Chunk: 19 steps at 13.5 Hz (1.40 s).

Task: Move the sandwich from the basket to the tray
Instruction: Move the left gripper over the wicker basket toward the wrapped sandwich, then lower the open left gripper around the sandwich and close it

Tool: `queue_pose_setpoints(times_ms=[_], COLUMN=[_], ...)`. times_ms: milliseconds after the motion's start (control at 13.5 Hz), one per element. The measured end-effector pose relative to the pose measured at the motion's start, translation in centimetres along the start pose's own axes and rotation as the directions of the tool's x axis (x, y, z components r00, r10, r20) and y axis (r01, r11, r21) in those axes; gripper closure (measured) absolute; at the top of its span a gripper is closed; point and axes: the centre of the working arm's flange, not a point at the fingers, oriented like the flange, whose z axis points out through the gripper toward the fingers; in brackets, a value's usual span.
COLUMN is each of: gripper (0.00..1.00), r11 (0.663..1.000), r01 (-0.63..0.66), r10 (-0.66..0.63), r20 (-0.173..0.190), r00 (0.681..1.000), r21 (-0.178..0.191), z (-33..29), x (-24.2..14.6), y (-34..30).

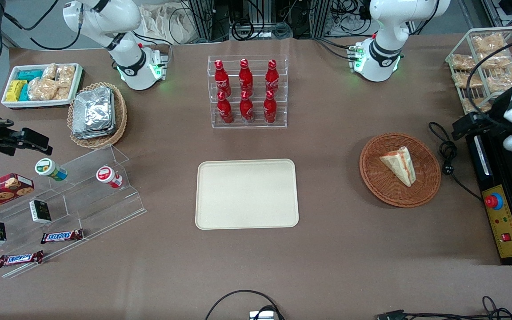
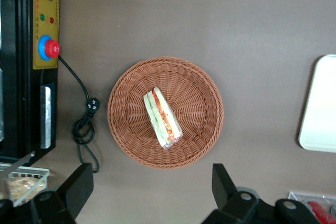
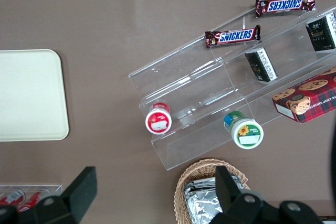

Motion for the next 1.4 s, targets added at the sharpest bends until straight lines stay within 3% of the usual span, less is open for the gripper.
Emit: queue_pose_setpoints(times_ms=[295,591,812,1034,1403], gripper=[0.0,0.0,0.0,0.0,0.0], r11=[0.987,0.965,0.958,0.953,0.947], r01=[0.159,0.263,0.285,0.304,0.321], r10=[-0.16,-0.263,-0.286,-0.304,-0.322], r20=[-0.031,-0.04,-0.021,-0.036,-0.021], r00=[0.987,0.964,0.958,0.952,0.947], r21=[-0.01,-0.019,-0.012,-0.02,-0.017], z=[8.9,16.7,19.4,22.4,26.6], x=[0.0,-1.9,-3.0,-4.0,-4.4], y=[0.1,-0.2,-0.5,-0.9,-1.6])
